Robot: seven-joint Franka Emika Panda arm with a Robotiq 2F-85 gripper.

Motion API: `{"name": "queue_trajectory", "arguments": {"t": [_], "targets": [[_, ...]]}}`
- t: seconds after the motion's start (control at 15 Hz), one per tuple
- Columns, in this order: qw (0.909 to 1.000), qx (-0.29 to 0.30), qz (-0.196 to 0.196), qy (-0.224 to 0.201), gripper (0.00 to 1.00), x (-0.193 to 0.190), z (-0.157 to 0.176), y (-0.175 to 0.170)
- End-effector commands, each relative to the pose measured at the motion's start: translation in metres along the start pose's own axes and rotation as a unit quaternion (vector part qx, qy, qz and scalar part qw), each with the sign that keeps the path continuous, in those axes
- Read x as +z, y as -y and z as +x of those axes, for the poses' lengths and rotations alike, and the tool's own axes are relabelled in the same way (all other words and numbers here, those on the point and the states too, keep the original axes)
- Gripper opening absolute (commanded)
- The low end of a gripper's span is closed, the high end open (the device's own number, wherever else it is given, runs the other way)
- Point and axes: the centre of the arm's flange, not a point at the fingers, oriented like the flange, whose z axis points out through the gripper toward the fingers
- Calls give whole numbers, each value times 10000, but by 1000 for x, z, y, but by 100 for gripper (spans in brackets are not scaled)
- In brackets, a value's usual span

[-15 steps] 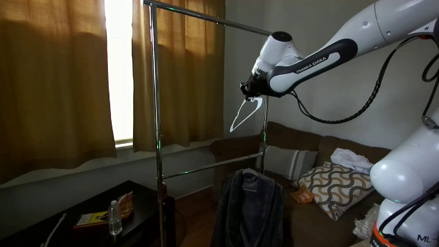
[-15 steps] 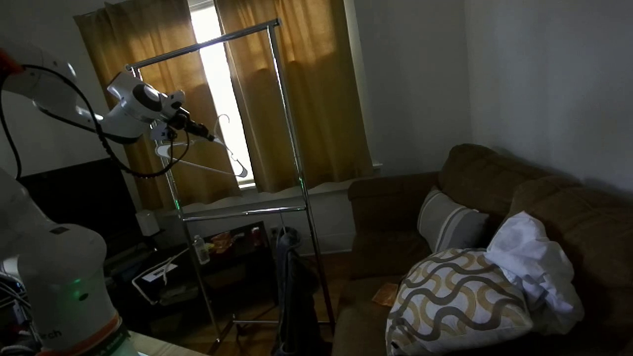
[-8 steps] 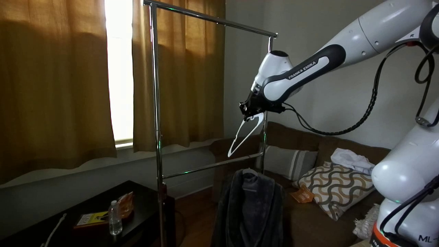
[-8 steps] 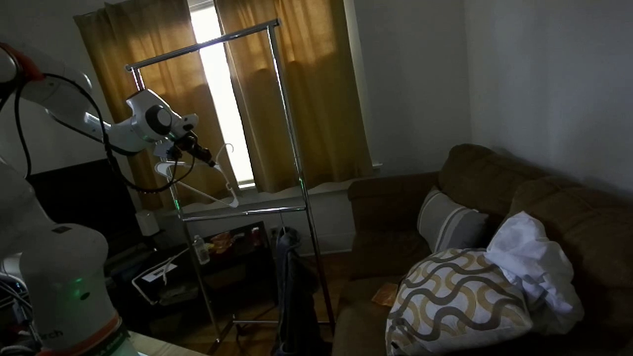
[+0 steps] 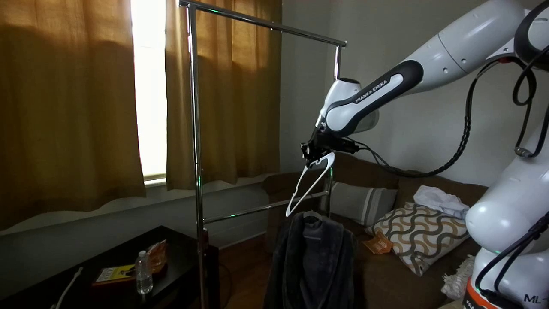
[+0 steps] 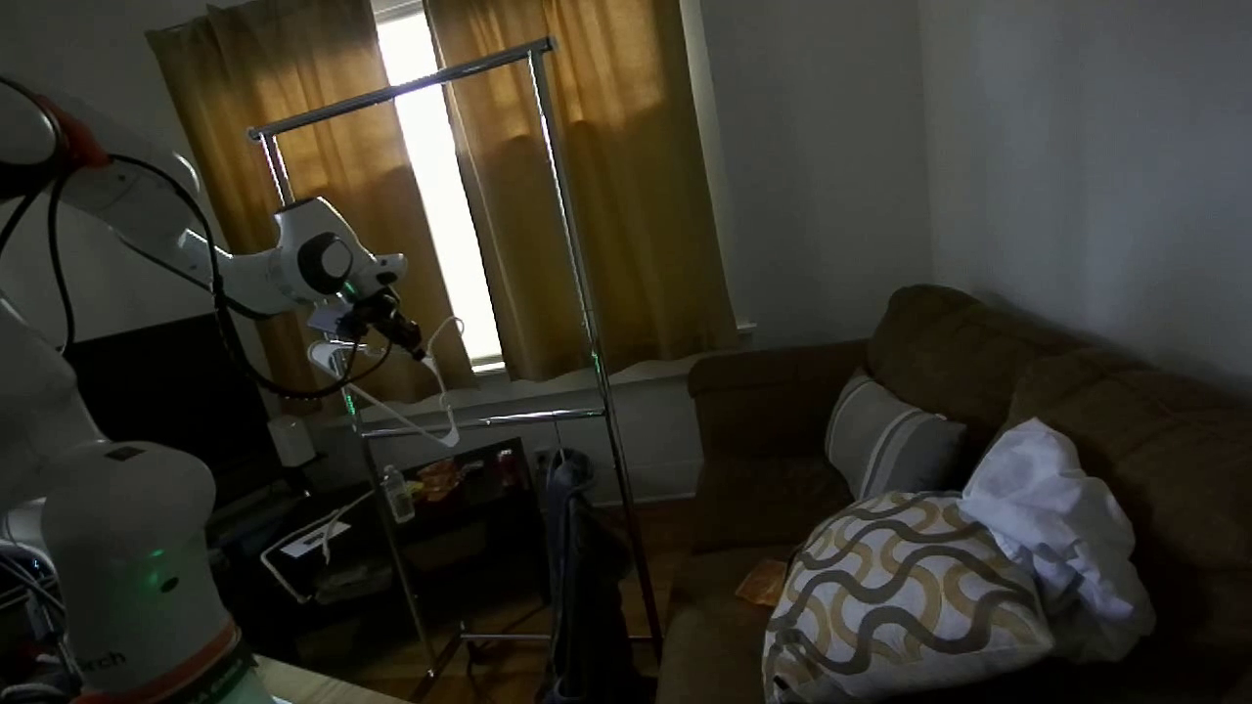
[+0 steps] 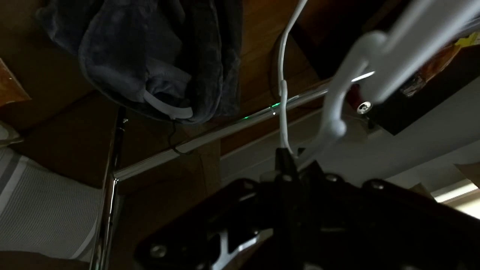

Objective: Move the white hanger to the bottom rail.

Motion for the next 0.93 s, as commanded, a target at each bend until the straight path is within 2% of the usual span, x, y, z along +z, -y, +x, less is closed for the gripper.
{"name": "queue_trajectory", "arguments": {"t": [0.0, 0.33, 0.87], "targets": [[9993, -251, 22, 281, 2, 11, -12, -5], [9957, -681, -107, 622, 2, 49, -22, -10], [9914, -1086, -205, 706, 2, 98, -14, -16]]}}
